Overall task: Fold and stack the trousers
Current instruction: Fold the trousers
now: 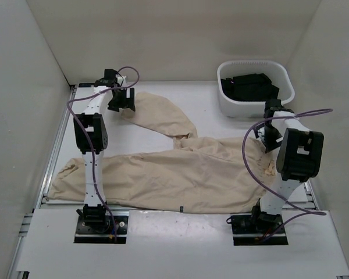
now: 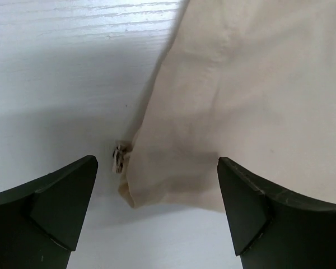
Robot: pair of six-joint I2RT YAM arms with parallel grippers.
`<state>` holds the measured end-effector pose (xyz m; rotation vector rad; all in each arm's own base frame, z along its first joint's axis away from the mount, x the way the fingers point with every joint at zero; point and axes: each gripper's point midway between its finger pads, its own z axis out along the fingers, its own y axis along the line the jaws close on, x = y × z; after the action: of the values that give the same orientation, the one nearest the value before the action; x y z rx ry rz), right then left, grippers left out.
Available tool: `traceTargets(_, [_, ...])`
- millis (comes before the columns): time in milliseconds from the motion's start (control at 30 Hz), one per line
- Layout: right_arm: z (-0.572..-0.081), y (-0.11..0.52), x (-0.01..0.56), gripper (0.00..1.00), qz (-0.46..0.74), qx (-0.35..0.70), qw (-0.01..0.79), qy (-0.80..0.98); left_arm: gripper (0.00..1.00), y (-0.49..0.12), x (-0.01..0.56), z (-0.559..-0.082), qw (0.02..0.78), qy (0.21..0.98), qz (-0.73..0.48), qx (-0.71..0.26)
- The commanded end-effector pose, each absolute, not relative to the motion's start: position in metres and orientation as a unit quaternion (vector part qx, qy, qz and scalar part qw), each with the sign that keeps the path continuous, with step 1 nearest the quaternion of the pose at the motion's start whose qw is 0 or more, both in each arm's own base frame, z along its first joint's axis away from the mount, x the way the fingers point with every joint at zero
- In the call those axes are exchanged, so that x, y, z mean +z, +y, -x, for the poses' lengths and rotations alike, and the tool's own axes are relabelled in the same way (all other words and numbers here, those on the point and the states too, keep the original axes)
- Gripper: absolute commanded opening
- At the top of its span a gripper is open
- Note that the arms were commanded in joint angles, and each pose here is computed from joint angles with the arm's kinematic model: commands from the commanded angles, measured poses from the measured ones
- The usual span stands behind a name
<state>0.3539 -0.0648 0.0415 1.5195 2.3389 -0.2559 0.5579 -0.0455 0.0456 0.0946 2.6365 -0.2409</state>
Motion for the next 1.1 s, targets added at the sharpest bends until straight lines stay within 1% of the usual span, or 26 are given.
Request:
traceTargets(0, [-0.363, -0.073, 0.032, 0.87, -0.564, -0.096, 0.170, 0.803, 1.00, -0.052, 0.018, -0.560, 0.238, 0.967, -0.040, -0.085])
traceTargets(100, [-0.358, -0.075, 0.014, 0.84, -0.571, -0.107, 0.147, 0.801, 1.00, -0.054, -0.012, -0.552, 0.212, 0.974, -0.041, -0.072])
traceTargets(133, [-0.354, -0.075, 0.008, 0.83, -0.574, -0.111, 0.140, 0.800, 0.98, -0.057, -0.017, -0.551, 0.207, 0.975, -0.044, -0.066])
traceTargets(167, [-0.351, -0.074, 0.001, 0.81, -0.573, -0.114, 0.134, 0.801, 0.92, -0.057, -0.021, -0.547, 0.201, 0.976, -0.044, -0.066])
traceTargets(200, [-0.351, -0.073, 0.001, 0.72, -0.573, -0.110, 0.132, 0.801, 0.71, -0.059, -0.025, -0.543, 0.194, 0.977, -0.045, -0.072])
traceTargets(233, [-0.347, -0.072, -0.006, 0.67, -0.572, -0.113, 0.124, 0.803, 0.58, -0.065, -0.022, -0.538, 0.190, 0.976, -0.048, -0.091])
traceTargets(267, [-0.346, -0.072, -0.009, 0.62, -0.572, -0.113, 0.125, 0.802, 0.43, -0.067, -0.029, -0.527, 0.174, 0.979, -0.048, -0.098])
traceTargets(300, [-0.342, -0.071, -0.011, 0.50, -0.572, -0.116, 0.120, 0.803, 0.25, -0.069, -0.028, -0.523, 0.171, 0.979, -0.049, -0.104])
traceTargets(333, [-0.341, -0.071, -0.014, 0.42, -0.571, -0.118, 0.115, 0.804, 0.14, -0.068, -0.020, -0.522, 0.175, 0.978, -0.049, -0.104])
traceTargets(400, [-0.340, -0.071, -0.014, 0.23, -0.568, -0.118, 0.115, 0.807, 0.14, -0.072, -0.015, -0.514, 0.172, 0.977, -0.051, -0.114])
traceTargets(433, [-0.339, -0.071, -0.014, 0.08, -0.557, -0.120, 0.113, 0.814, 0.14, -0.072, -0.007, -0.514, 0.176, 0.976, -0.051, -0.114])
traceTargets(467, [-0.341, -0.075, -0.011, 0.01, -0.552, -0.127, 0.117, 0.816, 0.14, -0.060, 0.020, -0.523, 0.202, 0.972, -0.043, -0.112])
traceTargets(533, [-0.345, -0.081, 0.008, 0.00, -0.536, -0.136, 0.134, 0.822, 0.14, -0.040, 0.057, -0.534, 0.236, 0.966, -0.028, -0.107])
traceTargets(600, [-0.347, -0.092, 0.027, 0.00, -0.525, -0.153, 0.160, 0.822, 0.14, 0.005, 0.130, -0.558, 0.315, 0.946, 0.003, -0.079])
traceTargets(633, [-0.351, -0.099, 0.050, 0.00, -0.527, -0.153, 0.188, 0.815, 0.14, 0.023, 0.154, -0.562, 0.338, 0.939, 0.016, -0.060])
traceTargets(667, [-0.351, -0.104, 0.062, 0.00, -0.518, -0.158, 0.204, 0.816, 0.14, 0.055, 0.189, -0.560, 0.371, 0.927, 0.040, -0.036])
traceTargets(700, [-0.352, -0.109, 0.087, 0.00, -0.518, -0.159, 0.238, 0.806, 0.14, 0.079, 0.210, -0.558, 0.390, 0.919, 0.061, 0.000])
traceTargets(733, [-0.351, -0.116, 0.100, 0.00, -0.521, -0.160, 0.253, 0.799, 0.14, 0.096, 0.225, -0.552, 0.402, 0.912, 0.077, 0.020])
traceTargets(767, [-0.345, -0.121, 0.107, 0.00, -0.520, -0.161, 0.259, 0.798, 0.14, 0.112, 0.253, -0.542, 0.424, 0.900, 0.091, 0.042])
traceTargets(800, [-0.338, -0.126, 0.125, 0.00, -0.522, -0.161, 0.281, 0.789, 0.14, 0.143, 0.252, -0.528, 0.414, 0.899, 0.123, 0.075])
traceTargets(867, [-0.326, -0.139, 0.139, 0.00, -0.523, -0.166, 0.293, 0.783, 0.14, 0.171, 0.261, -0.509, 0.414, 0.892, 0.151, 0.097])
traceTargets(900, [-0.320, -0.142, 0.152, 0.00, -0.523, -0.163, 0.309, 0.777, 0.14, 0.196, 0.272, -0.493, 0.419, 0.884, 0.174, 0.110])
traceTargets(1000, [-0.314, -0.145, 0.162, 0.00, -0.503, -0.168, 0.323, 0.784, 0.14, 0.221, 0.259, -0.465, 0.396, 0.888, 0.204, 0.115])
traceTargets(1067, [-0.320, -0.137, 0.162, 0.00, -0.490, -0.143, 0.321, 0.798, 0.14, 0.217, 0.252, -0.456, 0.382, 0.894, 0.205, 0.113])
